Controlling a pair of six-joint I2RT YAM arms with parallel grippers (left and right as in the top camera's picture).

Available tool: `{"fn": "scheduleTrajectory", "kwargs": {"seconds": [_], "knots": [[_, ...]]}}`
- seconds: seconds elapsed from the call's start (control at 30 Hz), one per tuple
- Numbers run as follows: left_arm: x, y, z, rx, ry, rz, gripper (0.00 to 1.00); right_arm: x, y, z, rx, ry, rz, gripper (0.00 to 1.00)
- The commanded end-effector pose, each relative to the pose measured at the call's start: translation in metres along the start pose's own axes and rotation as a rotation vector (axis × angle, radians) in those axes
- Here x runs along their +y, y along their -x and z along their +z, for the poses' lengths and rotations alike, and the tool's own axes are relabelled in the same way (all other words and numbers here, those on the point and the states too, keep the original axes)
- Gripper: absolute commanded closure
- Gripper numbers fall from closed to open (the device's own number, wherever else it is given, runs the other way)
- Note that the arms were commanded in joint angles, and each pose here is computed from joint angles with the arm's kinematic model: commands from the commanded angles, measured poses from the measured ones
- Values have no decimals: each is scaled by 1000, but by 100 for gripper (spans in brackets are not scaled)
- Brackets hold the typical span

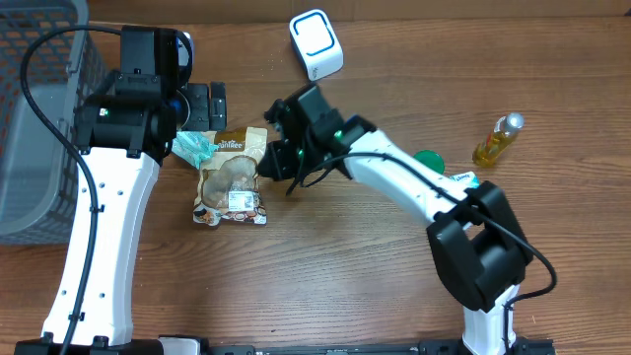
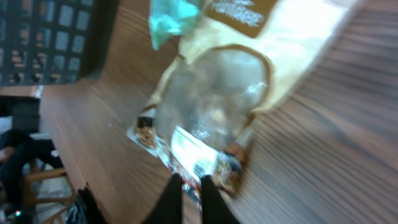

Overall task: Scan the item barcode
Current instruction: 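Reach the right gripper over to the PanTree snack bag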

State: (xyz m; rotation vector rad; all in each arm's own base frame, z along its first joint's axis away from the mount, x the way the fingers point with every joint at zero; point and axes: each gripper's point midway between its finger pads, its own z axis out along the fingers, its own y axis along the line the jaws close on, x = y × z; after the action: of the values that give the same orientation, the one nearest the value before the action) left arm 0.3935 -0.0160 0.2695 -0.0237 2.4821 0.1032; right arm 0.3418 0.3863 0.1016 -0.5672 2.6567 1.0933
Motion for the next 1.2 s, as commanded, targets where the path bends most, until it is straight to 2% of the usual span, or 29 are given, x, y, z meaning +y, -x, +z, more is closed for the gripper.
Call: {"fn": "scheduleTrajectory", "kwargs": {"seconds": [0.0, 0.03, 0.07, 0.27, 0.43, 0.7, 0.77, 0.87, 1.0, 1.17], "knots": [[1, 4, -1, -7, 5, 13, 0, -2, -15, 28, 26, 22, -3, 73], [1, 4, -1, -7, 5, 13, 0, -2, -16, 33, 20, 21, -13, 58], [1, 4, -1, -7, 5, 13, 0, -4, -17, 39, 17, 14, -21, 52], [1, 4, -1, -7, 5, 13, 0, -13, -12, 62, -39, -64, -63, 39], [1, 4, -1, -7, 5, 13, 1, -29, -8, 70, -84, -167, -75, 35], [1, 4, -1, -8, 5, 13, 1, -32, -14, 78, -74, -184, -80, 33], [1, 4, -1, -7, 5, 13, 0, -33, -16, 83, -71, -182, -62, 28], [1, 4, -1, -8, 5, 13, 0, -37, -22, 90, -55, -187, -47, 28], [1, 4, -1, -7, 5, 13, 0, -41, -25, 90, -43, -197, -38, 31], [1, 4, -1, -7, 5, 13, 1, -62, -28, 80, -22, -240, 61, 43]]}}
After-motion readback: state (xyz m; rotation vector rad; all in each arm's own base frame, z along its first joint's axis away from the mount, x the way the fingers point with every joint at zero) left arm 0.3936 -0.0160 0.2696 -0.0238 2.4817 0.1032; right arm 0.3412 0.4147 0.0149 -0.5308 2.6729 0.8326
